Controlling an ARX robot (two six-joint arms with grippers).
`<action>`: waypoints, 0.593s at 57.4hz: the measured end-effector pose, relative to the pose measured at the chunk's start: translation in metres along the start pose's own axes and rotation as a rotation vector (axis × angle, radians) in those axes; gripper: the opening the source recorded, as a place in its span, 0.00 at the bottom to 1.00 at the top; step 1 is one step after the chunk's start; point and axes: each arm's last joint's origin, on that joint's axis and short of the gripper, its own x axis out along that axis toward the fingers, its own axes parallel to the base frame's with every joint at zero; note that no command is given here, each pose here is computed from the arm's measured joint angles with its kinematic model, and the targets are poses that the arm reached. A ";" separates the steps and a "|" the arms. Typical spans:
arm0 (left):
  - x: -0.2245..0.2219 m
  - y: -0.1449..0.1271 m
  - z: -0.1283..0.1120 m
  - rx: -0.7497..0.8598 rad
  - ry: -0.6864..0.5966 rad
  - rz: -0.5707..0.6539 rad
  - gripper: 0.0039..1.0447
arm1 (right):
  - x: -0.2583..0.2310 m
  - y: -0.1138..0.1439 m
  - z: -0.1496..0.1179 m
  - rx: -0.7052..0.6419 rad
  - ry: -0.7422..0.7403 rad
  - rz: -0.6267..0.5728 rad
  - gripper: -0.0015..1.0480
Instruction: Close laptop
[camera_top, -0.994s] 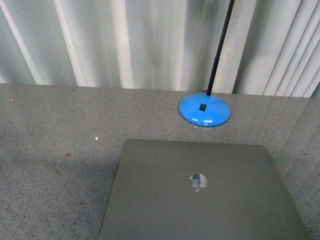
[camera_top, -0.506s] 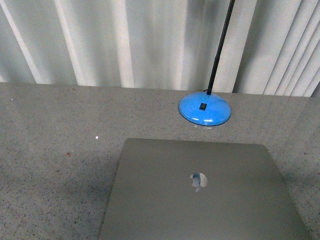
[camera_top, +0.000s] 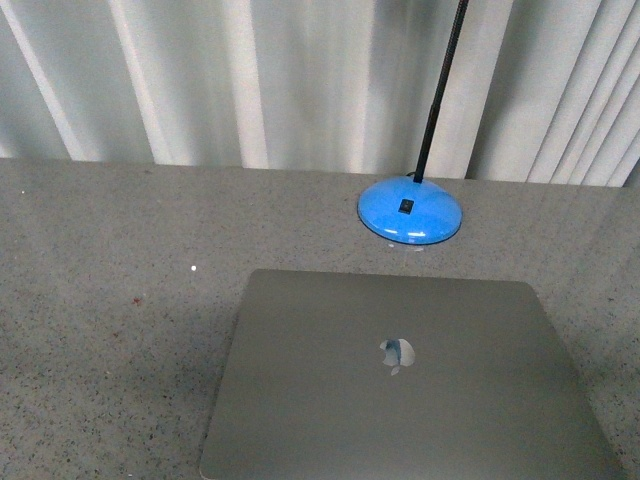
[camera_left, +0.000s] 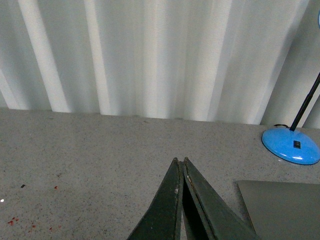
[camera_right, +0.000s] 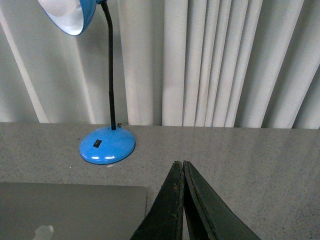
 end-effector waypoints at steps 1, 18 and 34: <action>-0.001 0.000 0.000 0.000 -0.001 0.000 0.03 | -0.001 0.000 0.000 0.000 -0.002 0.000 0.03; -0.010 0.000 0.002 0.000 -0.006 0.000 0.03 | -0.010 0.000 0.002 0.000 -0.009 0.000 0.03; -0.017 0.000 0.002 0.000 -0.007 0.000 0.03 | -0.017 0.000 0.003 0.000 -0.011 0.000 0.03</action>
